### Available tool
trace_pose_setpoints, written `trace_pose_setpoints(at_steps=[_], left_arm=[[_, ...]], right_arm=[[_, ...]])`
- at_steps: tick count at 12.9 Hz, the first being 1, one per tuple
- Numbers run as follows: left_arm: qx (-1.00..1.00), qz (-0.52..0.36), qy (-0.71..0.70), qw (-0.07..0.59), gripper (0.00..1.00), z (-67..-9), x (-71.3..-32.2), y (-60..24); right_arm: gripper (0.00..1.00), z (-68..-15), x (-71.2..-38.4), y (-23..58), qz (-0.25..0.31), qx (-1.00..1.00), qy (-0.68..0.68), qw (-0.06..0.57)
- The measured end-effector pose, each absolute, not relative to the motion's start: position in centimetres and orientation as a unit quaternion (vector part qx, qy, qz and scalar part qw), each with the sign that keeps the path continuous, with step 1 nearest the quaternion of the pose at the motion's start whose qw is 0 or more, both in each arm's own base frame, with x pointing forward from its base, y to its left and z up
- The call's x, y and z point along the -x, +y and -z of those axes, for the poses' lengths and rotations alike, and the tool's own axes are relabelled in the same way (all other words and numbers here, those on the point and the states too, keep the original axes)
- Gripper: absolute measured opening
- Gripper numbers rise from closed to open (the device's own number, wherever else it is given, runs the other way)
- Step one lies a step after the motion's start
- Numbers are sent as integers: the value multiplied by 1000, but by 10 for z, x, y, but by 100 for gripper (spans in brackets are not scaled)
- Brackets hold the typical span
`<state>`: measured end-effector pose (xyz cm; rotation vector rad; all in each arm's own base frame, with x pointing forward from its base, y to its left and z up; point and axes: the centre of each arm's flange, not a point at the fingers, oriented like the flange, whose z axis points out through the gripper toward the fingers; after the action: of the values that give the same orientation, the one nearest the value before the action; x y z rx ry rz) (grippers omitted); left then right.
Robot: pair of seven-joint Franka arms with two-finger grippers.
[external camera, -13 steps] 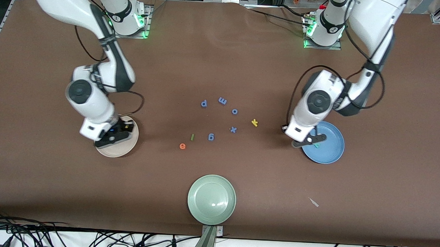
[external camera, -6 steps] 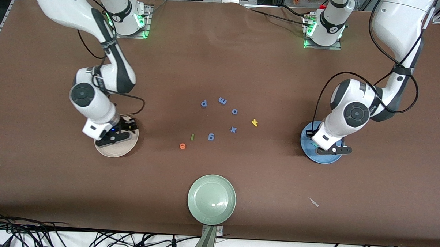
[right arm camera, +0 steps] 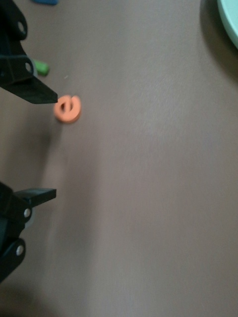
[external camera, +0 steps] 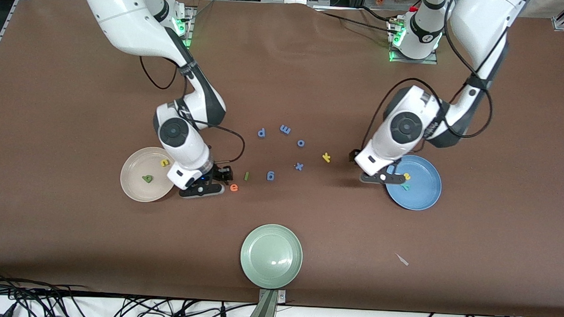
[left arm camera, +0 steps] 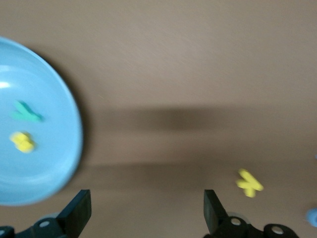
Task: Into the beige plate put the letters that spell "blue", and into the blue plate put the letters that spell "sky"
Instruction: 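Grasp the x with the left gripper while the right gripper grasps the e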
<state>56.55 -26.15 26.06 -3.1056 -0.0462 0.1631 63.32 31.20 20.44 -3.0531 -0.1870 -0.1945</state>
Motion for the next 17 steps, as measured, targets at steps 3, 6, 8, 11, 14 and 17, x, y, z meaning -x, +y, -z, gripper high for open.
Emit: trace_pose_setpoints(at_steps=[3,6,8,11,14,17], left_arm=[[995,-53,-85,5,100,-237,-550,-312],[988,-67,-137,1,100,-207,-539,-351],[985,-70,-155,-8,96,-190,-538,-357],[983,-72,-170,-17,78,-168,-541,-355],[981,-69,-179,-19,56,-171,-545,-356],[981,-68,-183,-18,23,-173,-546,-355]], right_arm=[[77,-179,-638,334,60,997,-26,43],[73,-176,-635,344,61,997,-18,43],[66,-176,-636,343,61,997,-17,42],[30,-177,-637,341,61,997,-17,40],[30,-180,-643,324,51,998,-31,27],[30,-212,-661,256,45,994,-98,11]])
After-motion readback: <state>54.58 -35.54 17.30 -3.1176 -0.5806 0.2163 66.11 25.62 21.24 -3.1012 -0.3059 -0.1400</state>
